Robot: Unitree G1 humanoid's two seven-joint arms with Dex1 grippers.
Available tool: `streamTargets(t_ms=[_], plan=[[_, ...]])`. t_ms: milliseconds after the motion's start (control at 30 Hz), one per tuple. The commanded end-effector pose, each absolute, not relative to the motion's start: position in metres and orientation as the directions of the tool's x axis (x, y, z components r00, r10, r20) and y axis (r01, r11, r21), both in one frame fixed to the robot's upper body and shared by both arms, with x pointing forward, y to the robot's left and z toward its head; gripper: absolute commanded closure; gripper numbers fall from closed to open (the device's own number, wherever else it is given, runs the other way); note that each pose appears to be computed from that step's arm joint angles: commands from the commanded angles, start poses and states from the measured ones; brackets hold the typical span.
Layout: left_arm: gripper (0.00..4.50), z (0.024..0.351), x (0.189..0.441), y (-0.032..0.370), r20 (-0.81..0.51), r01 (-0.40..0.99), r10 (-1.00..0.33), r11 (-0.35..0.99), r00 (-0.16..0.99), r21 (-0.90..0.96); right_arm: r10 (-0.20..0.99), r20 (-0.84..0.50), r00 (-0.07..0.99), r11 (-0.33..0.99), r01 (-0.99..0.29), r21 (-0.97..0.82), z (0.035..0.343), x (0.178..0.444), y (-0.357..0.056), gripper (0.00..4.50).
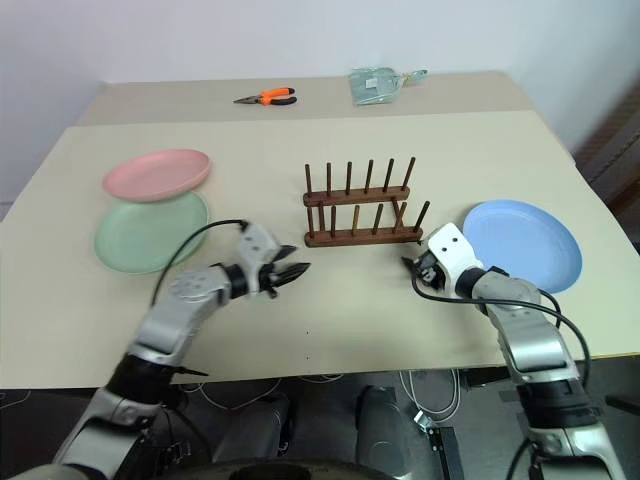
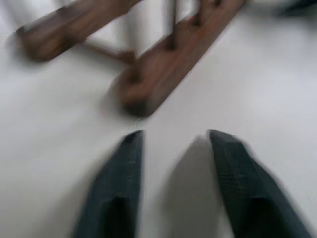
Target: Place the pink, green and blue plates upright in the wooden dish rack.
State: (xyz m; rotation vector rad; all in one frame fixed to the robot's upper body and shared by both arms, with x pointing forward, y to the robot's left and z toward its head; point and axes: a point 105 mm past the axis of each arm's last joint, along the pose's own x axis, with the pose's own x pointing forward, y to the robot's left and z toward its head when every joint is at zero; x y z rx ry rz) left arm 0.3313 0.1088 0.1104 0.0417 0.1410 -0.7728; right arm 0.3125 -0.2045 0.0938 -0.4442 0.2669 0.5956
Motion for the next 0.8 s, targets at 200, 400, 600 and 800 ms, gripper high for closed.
streamTargets(t_ms=[200, 400, 600, 800], plan=[[0.05, 0.214, 0.382, 0.248, 0.083, -0.186, 0.206, 0.962, 0.975, -0.202, 0.537, -0.327, 0.778, 0.684, -0.628, -0.370, 0.110, 0.315, -0.191, 0.06], [0.05, 0.209, 0.364, 0.287, -0.054, -0.513, 0.535, 0.771, 0.843, -0.377, 0.545, -0.322, 0.774, 0.674, -0.633, -0.381, 0.109, 0.326, -0.187, 0.06], [0.05, 0.165, 0.377, 0.294, -0.279, -0.512, 0.430, 0.687, 0.859, -0.516, 0.560, -0.302, 0.772, 0.670, -0.636, -0.383, 0.108, 0.329, -0.181, 0.06], [1.30, 0.159, 0.401, 0.296, -0.301, -0.440, 0.322, 0.643, 0.898, -0.626, 0.555, -0.294, 0.778, 0.677, -0.628, -0.385, 0.100, 0.322, -0.177, 0.00]])
